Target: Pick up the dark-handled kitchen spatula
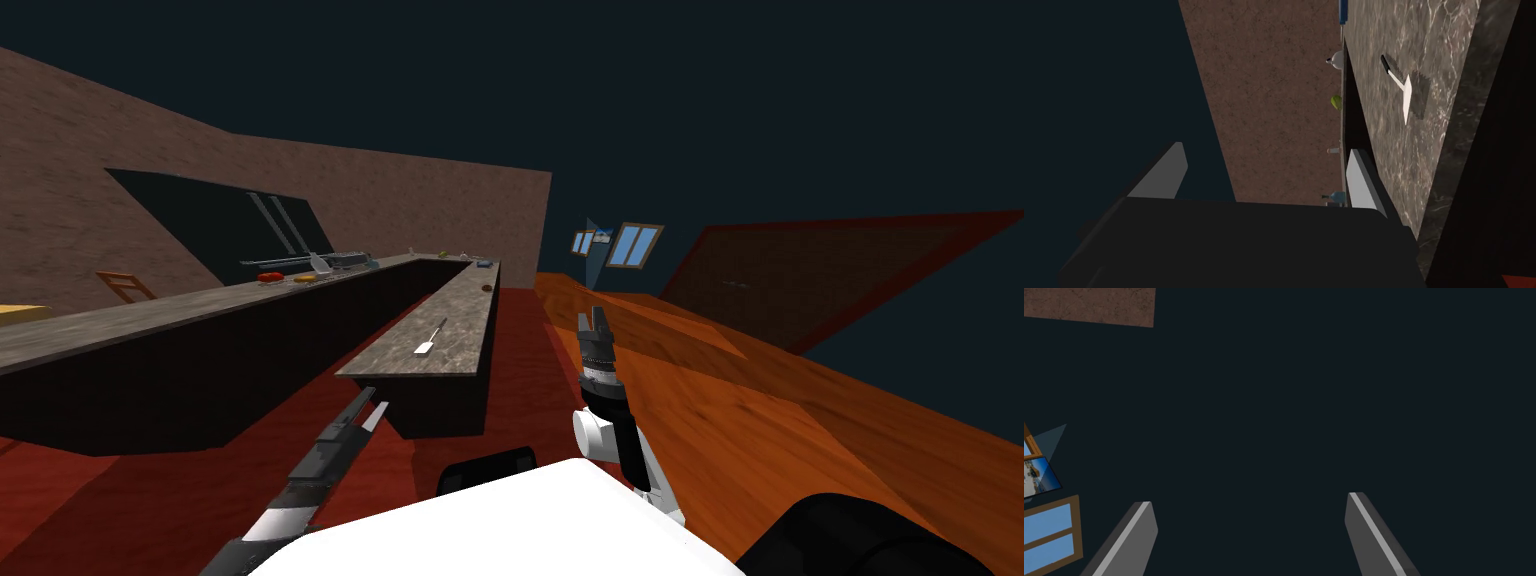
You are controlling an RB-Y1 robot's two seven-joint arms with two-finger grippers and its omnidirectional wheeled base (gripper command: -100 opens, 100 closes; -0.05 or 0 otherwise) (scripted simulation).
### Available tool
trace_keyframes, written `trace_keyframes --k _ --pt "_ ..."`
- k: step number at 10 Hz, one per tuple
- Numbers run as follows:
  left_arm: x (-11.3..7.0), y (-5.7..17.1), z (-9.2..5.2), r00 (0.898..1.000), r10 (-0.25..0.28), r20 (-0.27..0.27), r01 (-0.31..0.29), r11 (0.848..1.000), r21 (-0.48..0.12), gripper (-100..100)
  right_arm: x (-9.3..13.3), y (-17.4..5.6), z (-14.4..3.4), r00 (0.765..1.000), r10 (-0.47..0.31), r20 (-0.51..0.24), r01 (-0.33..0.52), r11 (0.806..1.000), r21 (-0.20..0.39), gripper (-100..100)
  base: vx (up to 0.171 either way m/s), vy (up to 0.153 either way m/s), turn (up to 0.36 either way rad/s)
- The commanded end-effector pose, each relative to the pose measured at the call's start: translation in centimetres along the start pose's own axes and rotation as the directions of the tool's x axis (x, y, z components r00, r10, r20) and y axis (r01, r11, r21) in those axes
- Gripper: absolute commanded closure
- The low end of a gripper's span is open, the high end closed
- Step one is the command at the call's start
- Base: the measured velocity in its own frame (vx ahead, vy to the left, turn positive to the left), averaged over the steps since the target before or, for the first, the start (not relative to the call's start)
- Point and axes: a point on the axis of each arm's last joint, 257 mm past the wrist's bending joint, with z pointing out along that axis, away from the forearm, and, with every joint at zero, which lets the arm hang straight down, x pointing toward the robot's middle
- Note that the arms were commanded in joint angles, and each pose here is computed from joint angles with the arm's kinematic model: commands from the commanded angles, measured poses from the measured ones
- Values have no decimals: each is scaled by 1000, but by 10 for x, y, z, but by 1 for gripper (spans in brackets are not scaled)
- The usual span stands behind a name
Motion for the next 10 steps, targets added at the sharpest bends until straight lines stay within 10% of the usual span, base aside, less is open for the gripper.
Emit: trace_keyframes --k 1,6,10 --pt "-2 32 -16 1000 -7 -22 5 996 -92 -100 0 0 0 1000 0 0 0 1000 0 0 -4 -84 -43" --pt "-10 85 -56 997 -2 -76 -18 964 -264 -100 0 0 0 1000 0 0 0 1000 0 0 9 -76 -40" --pt "-24 131 -104 992 4 -124 -57 904 -423 -100 0 0 0 1000 0 0 0 1000 0 0 20 -77 -63"
